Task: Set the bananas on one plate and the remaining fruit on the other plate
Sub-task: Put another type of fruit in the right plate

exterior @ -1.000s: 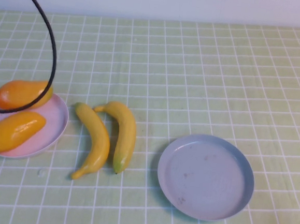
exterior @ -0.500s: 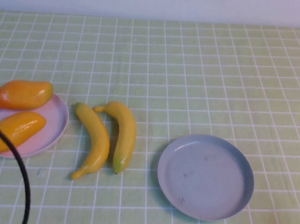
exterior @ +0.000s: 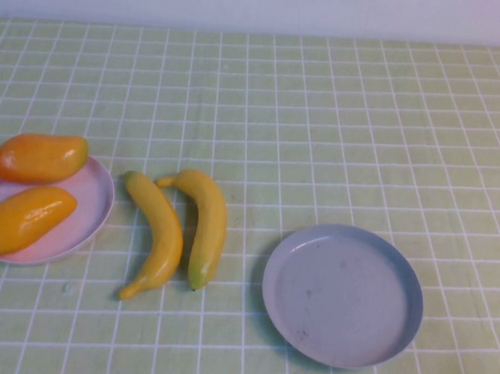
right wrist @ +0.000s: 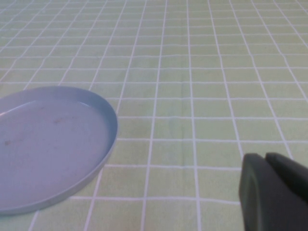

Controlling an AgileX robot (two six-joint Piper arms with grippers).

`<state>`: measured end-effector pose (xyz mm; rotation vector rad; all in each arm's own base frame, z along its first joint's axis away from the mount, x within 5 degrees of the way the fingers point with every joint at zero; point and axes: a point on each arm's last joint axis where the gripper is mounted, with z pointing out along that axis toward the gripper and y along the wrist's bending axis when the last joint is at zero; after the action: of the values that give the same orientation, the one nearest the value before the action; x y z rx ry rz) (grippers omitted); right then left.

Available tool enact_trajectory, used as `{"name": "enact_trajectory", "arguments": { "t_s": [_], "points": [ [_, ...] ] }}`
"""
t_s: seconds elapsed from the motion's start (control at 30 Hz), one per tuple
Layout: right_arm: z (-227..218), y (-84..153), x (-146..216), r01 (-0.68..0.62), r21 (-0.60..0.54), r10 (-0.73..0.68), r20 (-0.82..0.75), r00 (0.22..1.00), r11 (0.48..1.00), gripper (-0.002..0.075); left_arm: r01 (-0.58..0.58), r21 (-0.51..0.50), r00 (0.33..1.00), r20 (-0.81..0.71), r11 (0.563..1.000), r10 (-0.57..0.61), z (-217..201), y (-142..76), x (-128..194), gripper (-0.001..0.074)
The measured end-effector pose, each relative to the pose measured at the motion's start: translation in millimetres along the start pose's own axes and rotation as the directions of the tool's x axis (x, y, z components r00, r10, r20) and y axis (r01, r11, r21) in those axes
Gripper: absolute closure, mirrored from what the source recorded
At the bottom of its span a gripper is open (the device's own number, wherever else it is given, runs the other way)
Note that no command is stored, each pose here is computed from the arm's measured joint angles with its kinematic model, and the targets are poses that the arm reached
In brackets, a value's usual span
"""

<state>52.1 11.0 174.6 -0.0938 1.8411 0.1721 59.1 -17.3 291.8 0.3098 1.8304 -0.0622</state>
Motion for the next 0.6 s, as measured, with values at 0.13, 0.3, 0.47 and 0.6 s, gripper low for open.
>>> {"name": "enact_trajectory", "arguments": {
  "t_s": [0.13,0.3,0.47,0.6],
  "points": [
    [0.0,0.0,0.0,0.0,0.0,0.0,0.0,1.0,1.0,0.0743,0.057,-0.009,0.998,0.019,0.998,-0.057,-0.3,0.8,-1.0,0.0735],
    [0.0,0.0,0.0,0.0,0.0,0.0,0.0,1.0,1.0,0.0743,0.085,-0.075,0.983,0.171,0.994,-0.071,0.8,6.3,-2.2,0.0735],
    [0.0,0.0,0.0,0.0,0.0,0.0,0.0,1.0,1.0,0.0743,0.073,-0.165,0.939,0.344,0.984,-0.012,-6.0,7.3,23.5,0.0735],
    [0.0,0.0,0.0,0.0,0.0,0.0,0.0,1.0,1.0,0.0743,0.102,-0.173,0.933,0.358,0.98,-0.034,0.2,5.1,50.9,0.0735]
  ]
}}
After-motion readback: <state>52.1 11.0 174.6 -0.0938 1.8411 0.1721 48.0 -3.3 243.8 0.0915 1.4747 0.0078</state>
